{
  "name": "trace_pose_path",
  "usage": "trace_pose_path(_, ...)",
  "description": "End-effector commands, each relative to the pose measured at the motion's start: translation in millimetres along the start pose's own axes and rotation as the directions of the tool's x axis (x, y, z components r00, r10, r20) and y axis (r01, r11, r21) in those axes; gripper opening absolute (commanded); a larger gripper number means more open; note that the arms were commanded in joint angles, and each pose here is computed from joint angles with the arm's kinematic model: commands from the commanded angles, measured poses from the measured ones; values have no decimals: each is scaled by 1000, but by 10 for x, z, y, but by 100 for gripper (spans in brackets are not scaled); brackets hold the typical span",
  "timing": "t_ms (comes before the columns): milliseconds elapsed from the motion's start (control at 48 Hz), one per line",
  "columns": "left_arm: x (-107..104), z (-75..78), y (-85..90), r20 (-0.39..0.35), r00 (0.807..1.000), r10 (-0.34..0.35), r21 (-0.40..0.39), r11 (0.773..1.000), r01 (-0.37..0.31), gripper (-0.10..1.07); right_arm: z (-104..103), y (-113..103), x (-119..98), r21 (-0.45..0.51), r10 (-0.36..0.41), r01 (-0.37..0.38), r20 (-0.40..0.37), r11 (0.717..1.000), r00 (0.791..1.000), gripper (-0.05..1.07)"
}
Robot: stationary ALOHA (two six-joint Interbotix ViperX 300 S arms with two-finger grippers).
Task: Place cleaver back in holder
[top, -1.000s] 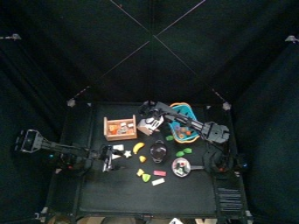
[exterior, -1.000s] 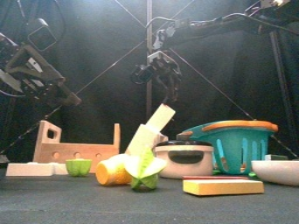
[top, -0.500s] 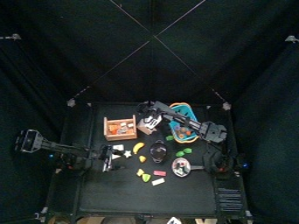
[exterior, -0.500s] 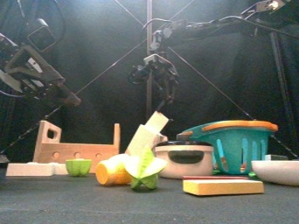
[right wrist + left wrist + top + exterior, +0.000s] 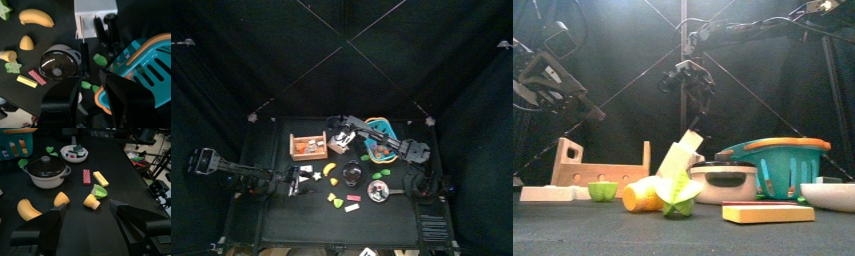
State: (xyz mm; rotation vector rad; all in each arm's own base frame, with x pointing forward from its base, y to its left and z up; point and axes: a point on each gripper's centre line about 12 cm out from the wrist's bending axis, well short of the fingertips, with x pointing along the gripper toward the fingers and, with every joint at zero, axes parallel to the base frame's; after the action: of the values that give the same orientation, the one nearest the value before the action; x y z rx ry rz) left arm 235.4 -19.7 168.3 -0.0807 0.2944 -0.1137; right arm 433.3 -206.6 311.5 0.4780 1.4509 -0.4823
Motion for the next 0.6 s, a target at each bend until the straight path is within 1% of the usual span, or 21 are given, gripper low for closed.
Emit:
trace_pose_path(0, 15, 38, 6, 13, 1000, 2, -2, 1000, -2, 100, 48, 8, -258, -3, 10, -10, 101, 1000, 995, 74)
trace_pose_path(62, 15, 38, 6, 13, 1000, 2, -2, 1000, -2, 100, 94, 11, -308, -3, 11, -11, 132, 1000, 991, 74)
trace_pose_path(167, 17, 32, 7, 10, 1000, 3, -2, 1000, -3, 100, 147, 19, -343, -1, 13, -13, 153, 1000, 988, 74)
trace_pose_path(312, 11, 26, 6, 10, 1000, 2, -3, 1000, -2, 100, 170, 70, -412, -12, 20, -18, 176, 1000, 984, 74)
trace_pose_path(500, 8, 20, 6, 8, 1000, 3, -7, 1000, -3, 100, 110, 174, -496, -35, 22, -15, 188, 999, 982, 74)
trace_pose_path(583, 11, 26, 6, 10, 1000, 3, -7, 1000, -3, 100, 58, 229, -496, -48, 13, -5, 172, 999, 985, 74)
